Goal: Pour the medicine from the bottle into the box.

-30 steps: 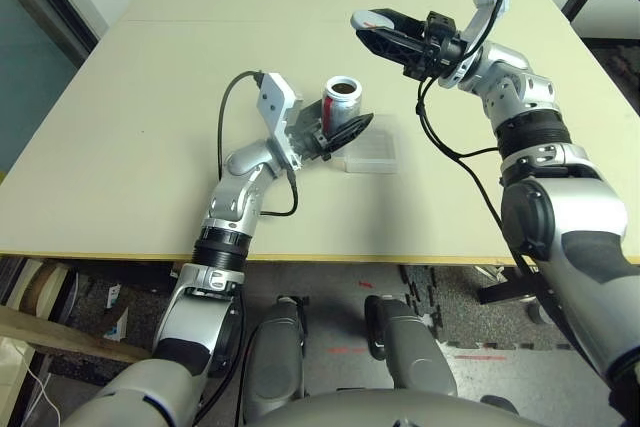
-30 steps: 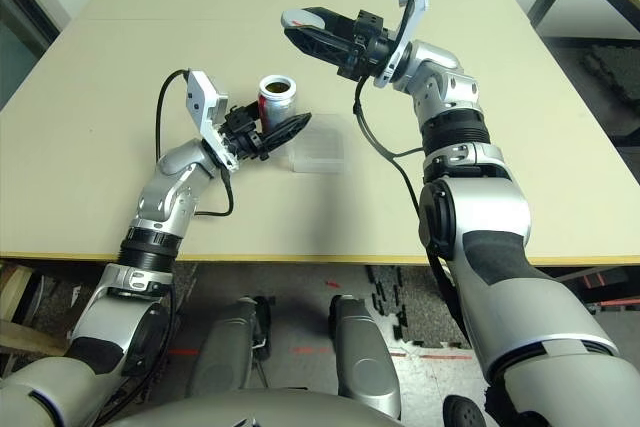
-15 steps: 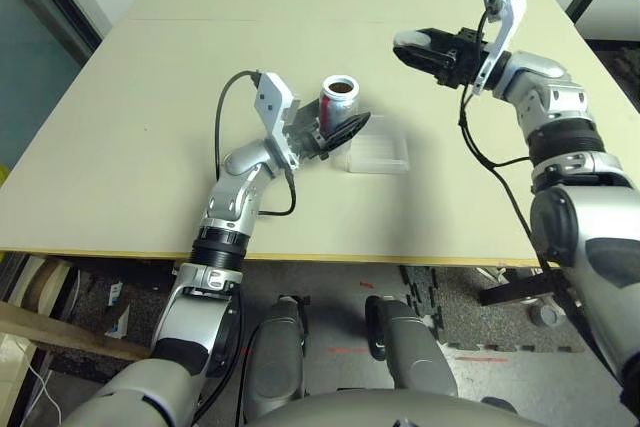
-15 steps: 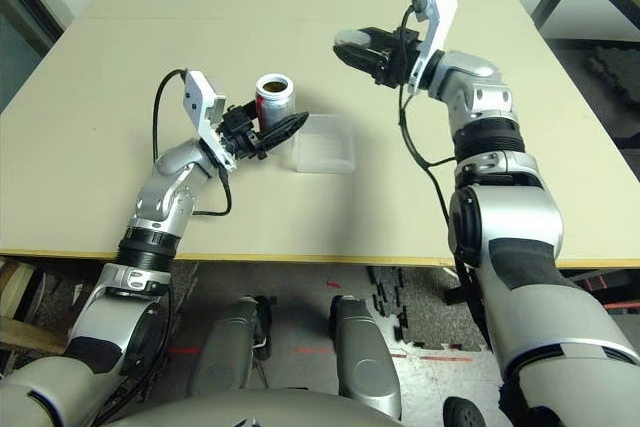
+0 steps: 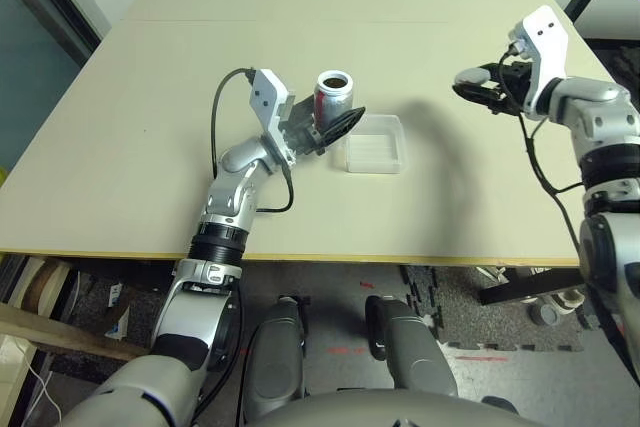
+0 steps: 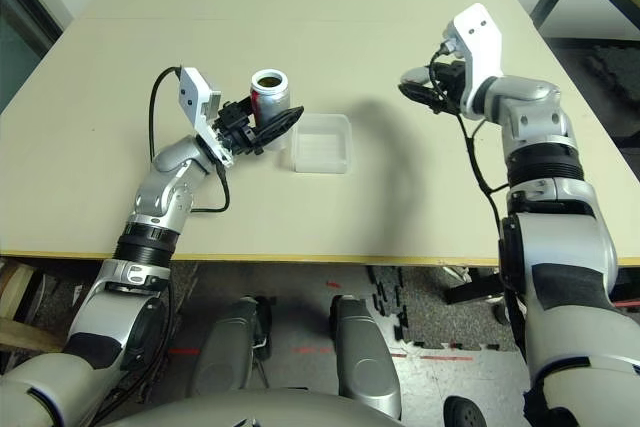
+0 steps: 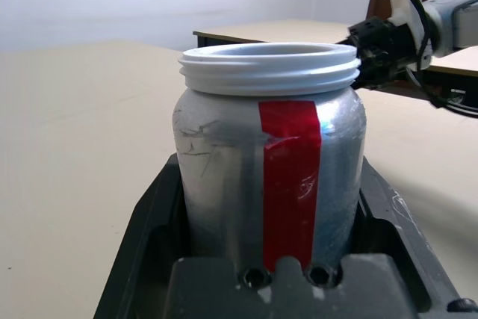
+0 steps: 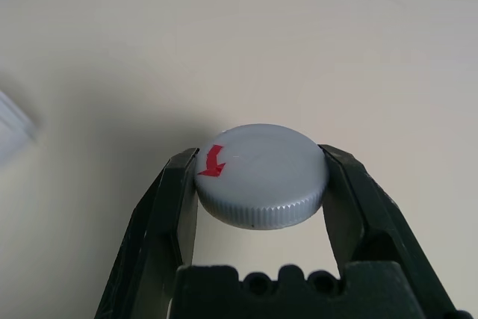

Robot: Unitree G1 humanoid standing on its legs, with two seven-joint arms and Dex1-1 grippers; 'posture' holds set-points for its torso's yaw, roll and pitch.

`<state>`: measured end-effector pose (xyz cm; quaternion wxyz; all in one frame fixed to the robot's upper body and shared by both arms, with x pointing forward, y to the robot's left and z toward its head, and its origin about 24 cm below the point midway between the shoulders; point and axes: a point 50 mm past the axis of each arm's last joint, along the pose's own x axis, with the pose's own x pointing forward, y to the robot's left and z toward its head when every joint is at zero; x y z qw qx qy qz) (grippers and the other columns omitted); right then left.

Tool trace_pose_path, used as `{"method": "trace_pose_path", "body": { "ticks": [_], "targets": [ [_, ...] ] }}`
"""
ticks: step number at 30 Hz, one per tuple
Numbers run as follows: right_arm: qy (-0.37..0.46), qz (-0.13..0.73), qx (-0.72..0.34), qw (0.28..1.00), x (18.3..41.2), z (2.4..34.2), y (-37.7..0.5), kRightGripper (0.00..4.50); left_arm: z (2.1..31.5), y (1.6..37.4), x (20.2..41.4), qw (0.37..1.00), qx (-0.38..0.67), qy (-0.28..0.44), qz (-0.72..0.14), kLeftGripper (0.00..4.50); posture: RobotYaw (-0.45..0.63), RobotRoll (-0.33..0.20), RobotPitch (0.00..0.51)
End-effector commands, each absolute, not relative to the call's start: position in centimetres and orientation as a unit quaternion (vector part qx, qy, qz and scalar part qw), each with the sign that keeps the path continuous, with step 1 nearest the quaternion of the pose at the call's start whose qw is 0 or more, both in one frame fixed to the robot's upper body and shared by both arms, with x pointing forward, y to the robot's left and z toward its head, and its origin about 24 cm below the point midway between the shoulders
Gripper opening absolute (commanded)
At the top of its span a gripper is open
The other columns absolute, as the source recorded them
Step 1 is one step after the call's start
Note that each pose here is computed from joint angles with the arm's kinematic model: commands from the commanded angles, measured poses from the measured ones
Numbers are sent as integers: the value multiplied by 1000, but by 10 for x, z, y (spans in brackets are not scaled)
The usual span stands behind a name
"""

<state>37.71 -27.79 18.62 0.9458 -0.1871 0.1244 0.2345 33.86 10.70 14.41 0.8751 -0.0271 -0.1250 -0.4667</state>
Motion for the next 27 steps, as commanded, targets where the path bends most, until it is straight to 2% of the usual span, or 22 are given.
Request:
{"method": "trace_pose_path", "body": {
  "ticks": [1, 13, 22, 27],
  "targets": [
    [155, 224, -214, 938, 374, 181, -285, 2584, 147, 108, 341, 875, -17, -130, -466, 2707, -64, 0, 152],
    [209, 244, -238, 917, 372, 165, -283, 2584, 150, 108, 344, 876, -13, -133, -463, 2707, -64, 0, 149],
    [217, 241, -246, 913, 372, 160, -284, 2584, 149, 111, 345, 878, -10, -133, -460, 2707, -65, 0, 152],
    [211, 237, -254, 914, 373, 160, -285, 4262, 149, 111, 346, 878, -9, -133, -460, 2707, -68, 0, 151]
  ]
}}
